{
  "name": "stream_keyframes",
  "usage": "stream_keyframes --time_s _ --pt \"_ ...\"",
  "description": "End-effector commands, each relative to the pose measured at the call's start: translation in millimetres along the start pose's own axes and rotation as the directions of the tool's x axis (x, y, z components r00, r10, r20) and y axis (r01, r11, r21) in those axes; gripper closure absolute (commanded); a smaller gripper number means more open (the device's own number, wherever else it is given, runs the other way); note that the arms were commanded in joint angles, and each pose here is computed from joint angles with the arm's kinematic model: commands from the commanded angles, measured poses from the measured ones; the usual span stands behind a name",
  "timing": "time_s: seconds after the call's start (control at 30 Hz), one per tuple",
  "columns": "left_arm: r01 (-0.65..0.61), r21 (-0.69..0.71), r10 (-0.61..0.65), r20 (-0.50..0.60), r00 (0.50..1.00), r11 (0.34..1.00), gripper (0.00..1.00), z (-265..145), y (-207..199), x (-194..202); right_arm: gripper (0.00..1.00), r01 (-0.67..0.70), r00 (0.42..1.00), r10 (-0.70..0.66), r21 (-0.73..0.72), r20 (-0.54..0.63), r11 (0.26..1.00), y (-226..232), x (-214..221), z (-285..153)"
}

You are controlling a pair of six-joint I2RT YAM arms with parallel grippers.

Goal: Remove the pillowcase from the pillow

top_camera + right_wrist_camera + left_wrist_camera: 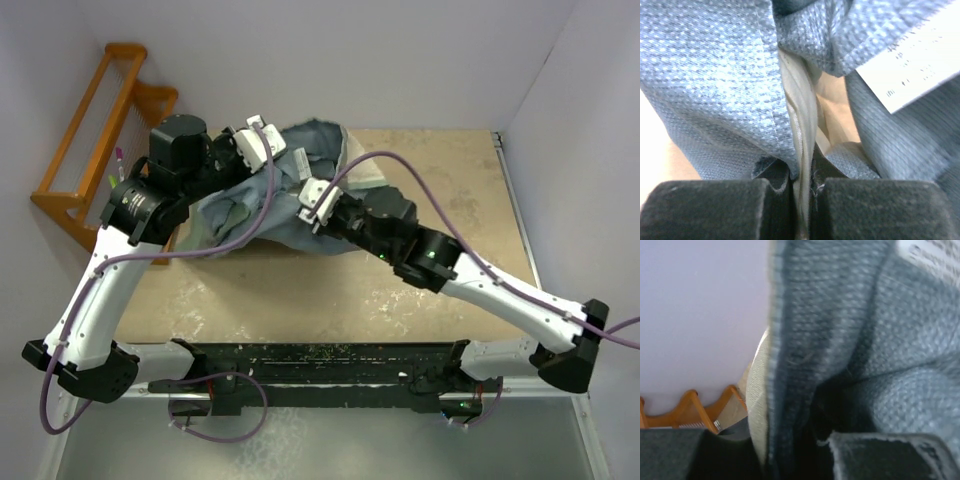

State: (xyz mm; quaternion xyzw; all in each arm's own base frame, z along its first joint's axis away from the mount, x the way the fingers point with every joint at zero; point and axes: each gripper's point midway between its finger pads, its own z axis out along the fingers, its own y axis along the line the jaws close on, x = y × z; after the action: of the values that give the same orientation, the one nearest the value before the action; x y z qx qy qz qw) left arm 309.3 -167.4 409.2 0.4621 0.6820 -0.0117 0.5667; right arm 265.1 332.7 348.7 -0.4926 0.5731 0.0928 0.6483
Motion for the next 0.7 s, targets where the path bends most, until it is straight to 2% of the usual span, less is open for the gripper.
stream_keyframes --time_s 0.0,0.2,0.33,0.4,0.5,0.57,0.67 --pt "-0.01 -0.076 0.016 0.078 0.997 0.997 0.68 -10.8 18.0 -22.8 1.0 -0.146 0.968 0.132 0.055 0.214 0.988 -55.7 -95.4 -57.5" --pt "0.009 -0.061 -0.003 0.094 0.996 0.998 0.32 -15.8 14.5 -26.0 1.0 -0.222 0.968 0.209 0.087 0.136 0.971 -77.4 -107.6 -72.5" --pt "0.014 -0.117 0.003 0.149 0.989 0.993 0.16 -32.2 29.6 -45.4 1.0 -0.199 0.979 0.202 0.207 0.006 0.958 -97.5 -90.6 -63.7" --pt "0.029 -0.187 0.012 0.214 0.977 0.982 0.12 -51.5 47.1 -66.4 1.0 -0.177 0.976 0.204 0.257 -0.081 0.95 -110.6 -73.1 -55.7" --pt "0.068 -0.301 0.042 0.344 0.938 0.951 0.01 -92.5 73.6 -102.4 1.0 -0.223 0.947 0.282 0.32 -0.151 0.921 -137.2 -54.0 -49.3" --pt "0.096 -0.347 0.066 0.428 0.902 0.933 0.01 -120.6 83.0 -121.7 1.0 -0.23 0.94 0.3 0.345 -0.164 0.91 -146.8 -51.7 -47.4" --pt "0.109 -0.32 0.075 0.51 0.857 0.941 0.01 -146.6 75.2 -136.1 1.0 -0.244 0.939 0.311 0.354 -0.148 0.903 -151.3 -57.7 -42.3"
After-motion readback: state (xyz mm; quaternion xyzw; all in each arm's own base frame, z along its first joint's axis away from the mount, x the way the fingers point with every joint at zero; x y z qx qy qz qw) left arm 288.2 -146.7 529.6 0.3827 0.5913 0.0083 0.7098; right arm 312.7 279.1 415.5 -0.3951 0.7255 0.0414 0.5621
